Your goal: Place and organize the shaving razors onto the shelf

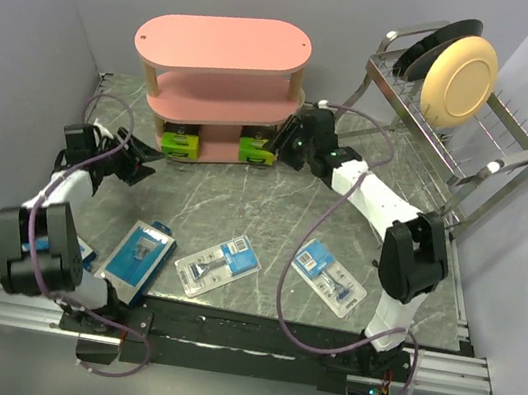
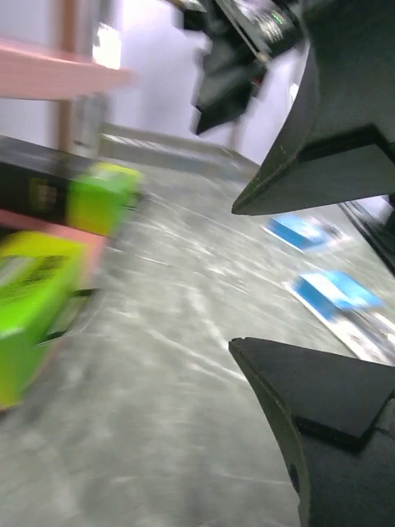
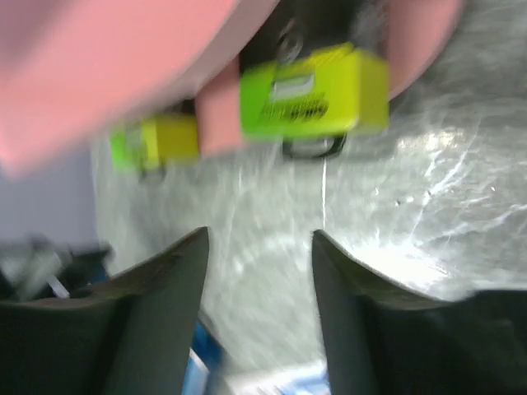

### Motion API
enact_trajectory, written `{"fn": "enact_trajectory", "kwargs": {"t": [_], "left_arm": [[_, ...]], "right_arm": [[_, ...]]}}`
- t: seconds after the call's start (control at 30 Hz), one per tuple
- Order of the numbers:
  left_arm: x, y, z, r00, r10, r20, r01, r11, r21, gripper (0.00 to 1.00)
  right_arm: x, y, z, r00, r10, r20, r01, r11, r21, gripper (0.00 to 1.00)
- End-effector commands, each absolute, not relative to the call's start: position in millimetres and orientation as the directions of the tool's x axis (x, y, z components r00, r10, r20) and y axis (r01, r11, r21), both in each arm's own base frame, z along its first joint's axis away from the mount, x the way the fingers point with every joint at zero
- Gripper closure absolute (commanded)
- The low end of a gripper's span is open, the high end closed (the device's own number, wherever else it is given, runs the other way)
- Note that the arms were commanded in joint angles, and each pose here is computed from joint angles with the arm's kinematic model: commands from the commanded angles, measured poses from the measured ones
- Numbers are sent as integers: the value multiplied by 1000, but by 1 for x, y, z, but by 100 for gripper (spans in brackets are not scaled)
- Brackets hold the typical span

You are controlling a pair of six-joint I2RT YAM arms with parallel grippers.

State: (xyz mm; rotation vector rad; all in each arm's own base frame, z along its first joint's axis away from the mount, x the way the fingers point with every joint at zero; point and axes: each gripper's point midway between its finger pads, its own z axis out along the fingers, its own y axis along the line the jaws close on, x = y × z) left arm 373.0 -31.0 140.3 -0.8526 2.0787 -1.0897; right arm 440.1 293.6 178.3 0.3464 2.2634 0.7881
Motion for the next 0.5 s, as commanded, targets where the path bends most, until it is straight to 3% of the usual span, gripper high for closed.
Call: {"fn": "enact_trajectory", "kwargs": {"t": [0.0,0.03,0.17,0.3,0.47], "left_arm": [[323,-65,150,-736,-572,-362,-60,588,-807,33],[314,-75,152,-767,-526,-367,-33,604,-796,32],[287,-118,164,-815,-201,-544,271,698,-663,33],[260,-178,173,-713,105,-693,557,685,-469,34],[254,-192,137,-682,229,-694,569,762,-308,42]], "right_arm": [[389,293,199,-739,110,-664,-358,771,527,33],[380,289,193,-742,88,-665,-371,772,516,32],[350,267,204,-721,-10,-693,-455,761,462,29],[347,218,221,-621,-29,-784,-451,831,326,24],[348,174,240,-531,74,-844,-359,883,303,21]]}}
